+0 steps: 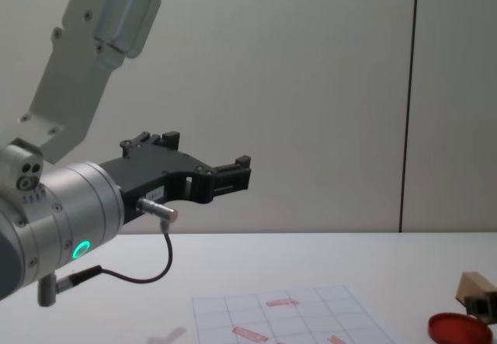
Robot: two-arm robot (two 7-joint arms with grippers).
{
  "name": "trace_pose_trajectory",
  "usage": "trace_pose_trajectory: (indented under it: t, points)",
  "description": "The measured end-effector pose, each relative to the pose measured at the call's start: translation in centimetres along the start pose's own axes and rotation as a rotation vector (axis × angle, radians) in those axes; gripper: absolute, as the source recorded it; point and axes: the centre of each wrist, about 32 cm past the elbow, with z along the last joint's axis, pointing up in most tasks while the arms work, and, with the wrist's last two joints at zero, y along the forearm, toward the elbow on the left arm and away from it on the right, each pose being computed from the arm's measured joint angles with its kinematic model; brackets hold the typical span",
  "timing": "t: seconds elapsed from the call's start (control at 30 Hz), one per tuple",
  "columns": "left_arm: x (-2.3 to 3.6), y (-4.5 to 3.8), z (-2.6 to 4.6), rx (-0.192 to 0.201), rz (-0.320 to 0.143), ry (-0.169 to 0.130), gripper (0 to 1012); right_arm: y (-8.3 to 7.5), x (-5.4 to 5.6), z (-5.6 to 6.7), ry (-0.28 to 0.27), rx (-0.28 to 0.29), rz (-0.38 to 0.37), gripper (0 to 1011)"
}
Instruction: Use the one hand to pick up the stamp and affix it onto the A4 paper.
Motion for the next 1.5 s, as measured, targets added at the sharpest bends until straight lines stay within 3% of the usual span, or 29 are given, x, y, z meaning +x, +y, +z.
trace_pose_trajectory:
  t: [0.97, 1.47, 1.5]
  points:
    - [0.0, 0.0, 0.0, 0.0, 0.0, 0.0, 1002, 0.37, 0.02, -0.3, -0.008, -0.015, -0.001, 232]
    - [0.0, 0.0, 0.0, 0.0, 0.0, 0.0, 1002, 0.39, 0.05, -0.33, -0.009, -0.016, -0.001, 725]
    - [0.0, 0.0, 0.0, 0.0, 0.0, 0.0, 1002, 0.4, 0.04, -0.33, -0.009, -0.016, -0.001, 725]
